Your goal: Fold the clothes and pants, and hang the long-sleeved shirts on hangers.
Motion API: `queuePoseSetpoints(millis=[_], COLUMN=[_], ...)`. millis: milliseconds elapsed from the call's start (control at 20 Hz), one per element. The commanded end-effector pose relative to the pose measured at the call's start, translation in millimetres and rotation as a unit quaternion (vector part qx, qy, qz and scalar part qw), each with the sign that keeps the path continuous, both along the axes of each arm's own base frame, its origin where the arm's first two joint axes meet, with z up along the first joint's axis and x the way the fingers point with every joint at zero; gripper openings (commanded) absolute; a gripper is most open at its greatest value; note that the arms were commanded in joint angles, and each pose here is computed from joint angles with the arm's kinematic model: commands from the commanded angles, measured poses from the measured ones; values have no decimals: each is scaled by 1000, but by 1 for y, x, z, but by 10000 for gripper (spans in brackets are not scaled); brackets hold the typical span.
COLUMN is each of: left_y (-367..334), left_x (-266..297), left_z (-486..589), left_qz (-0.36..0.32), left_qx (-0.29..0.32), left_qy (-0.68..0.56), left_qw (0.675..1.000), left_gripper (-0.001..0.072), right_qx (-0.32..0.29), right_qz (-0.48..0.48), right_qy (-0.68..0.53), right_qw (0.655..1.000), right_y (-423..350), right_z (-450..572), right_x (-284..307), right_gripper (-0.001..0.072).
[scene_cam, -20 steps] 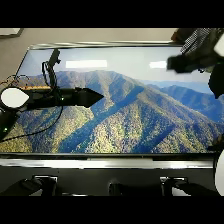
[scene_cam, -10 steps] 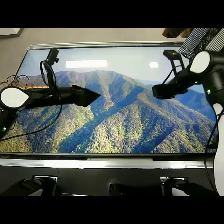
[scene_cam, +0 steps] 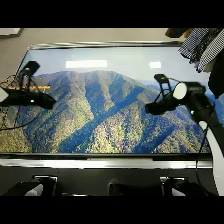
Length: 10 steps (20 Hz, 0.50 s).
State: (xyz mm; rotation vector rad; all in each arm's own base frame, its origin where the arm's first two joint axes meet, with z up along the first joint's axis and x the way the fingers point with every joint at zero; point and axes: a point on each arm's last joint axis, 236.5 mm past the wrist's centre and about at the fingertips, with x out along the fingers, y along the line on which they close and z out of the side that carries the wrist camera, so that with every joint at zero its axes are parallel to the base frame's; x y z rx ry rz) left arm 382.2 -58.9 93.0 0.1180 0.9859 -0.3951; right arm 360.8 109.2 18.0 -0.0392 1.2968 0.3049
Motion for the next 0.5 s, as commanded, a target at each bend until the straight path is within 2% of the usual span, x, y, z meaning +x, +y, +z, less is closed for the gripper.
queuePoseSetpoints(millis=[0, 200, 450], left_y=[67, 94, 96], left_x=[1, 0, -1], left_z=[-8, -8, -8], left_qz=[94, 129, 132], left_qx=[12, 11, 11], left_qy=[13, 13, 13], left_qw=[995, 991, 991], left_gripper=[18, 18, 18], right_qx=[-5, -9, -9], right_qz=[17, 16, 16], right_qy=[-23, -12, -14], right_qw=[1000, 1000, 1000], right_y=[14, 11, 11], right_z=[-13, -15, -15], right_x=[2, -2, -1], right_gripper=[18, 18, 18])
